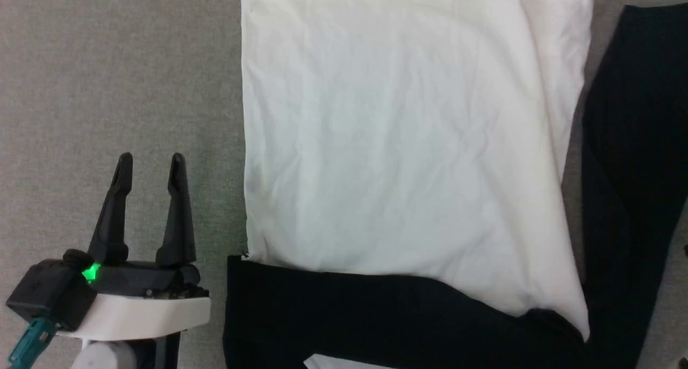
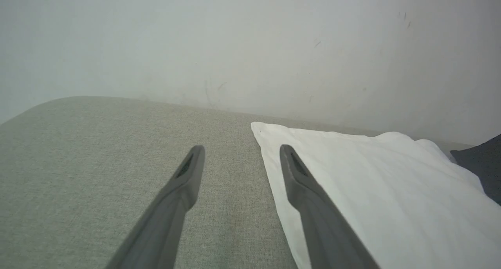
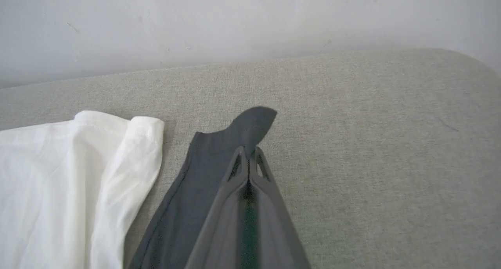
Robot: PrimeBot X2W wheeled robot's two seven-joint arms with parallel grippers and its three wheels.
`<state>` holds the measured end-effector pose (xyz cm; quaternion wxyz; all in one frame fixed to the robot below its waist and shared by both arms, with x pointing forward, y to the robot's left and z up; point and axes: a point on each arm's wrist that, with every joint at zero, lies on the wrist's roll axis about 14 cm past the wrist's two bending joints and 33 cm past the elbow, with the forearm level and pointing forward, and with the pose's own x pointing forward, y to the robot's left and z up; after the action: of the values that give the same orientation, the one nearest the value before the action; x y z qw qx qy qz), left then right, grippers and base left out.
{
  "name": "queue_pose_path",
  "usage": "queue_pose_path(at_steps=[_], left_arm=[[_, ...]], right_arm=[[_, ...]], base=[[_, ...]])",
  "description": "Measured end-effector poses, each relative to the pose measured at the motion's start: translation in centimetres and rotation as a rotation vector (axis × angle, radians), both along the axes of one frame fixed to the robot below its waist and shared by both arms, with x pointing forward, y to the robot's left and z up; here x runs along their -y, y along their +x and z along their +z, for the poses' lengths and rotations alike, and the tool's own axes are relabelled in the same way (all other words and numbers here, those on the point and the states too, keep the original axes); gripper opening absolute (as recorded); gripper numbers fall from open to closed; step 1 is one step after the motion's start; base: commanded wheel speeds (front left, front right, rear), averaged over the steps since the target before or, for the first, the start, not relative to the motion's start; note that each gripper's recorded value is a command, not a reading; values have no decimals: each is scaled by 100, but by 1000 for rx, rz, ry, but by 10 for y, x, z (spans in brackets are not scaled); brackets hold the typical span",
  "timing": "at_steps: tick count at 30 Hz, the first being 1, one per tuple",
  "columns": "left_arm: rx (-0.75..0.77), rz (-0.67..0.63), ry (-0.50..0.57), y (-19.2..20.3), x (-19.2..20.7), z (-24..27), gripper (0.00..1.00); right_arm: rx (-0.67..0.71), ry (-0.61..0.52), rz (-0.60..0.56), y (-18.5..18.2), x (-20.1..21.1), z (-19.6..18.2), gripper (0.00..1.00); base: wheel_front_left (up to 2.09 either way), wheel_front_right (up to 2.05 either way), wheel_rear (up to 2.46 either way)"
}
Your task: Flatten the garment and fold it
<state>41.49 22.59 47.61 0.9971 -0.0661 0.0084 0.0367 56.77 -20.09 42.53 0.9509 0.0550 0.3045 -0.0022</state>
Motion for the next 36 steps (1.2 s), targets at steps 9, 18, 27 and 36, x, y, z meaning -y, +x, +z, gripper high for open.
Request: queue_pose_path(at_steps=[9, 18, 27, 36], left_arm=[[51, 25, 15, -27, -7, 33, 100], [106, 44, 4, -57, -11, 63, 100], [155, 29, -12, -74, -3, 83, 100], [209, 11, -19, -87, 2, 102, 100]], right_arm=[[186, 4, -165, -37, 69, 73, 0], [244, -55, -488, -153, 184, 101, 0], [307, -91, -677, -248, 237, 122, 0], [485, -78, -522, -238, 200, 178, 0]], base=[[0, 0, 0], [0, 0, 0], [0, 0, 0], [0, 0, 0]])
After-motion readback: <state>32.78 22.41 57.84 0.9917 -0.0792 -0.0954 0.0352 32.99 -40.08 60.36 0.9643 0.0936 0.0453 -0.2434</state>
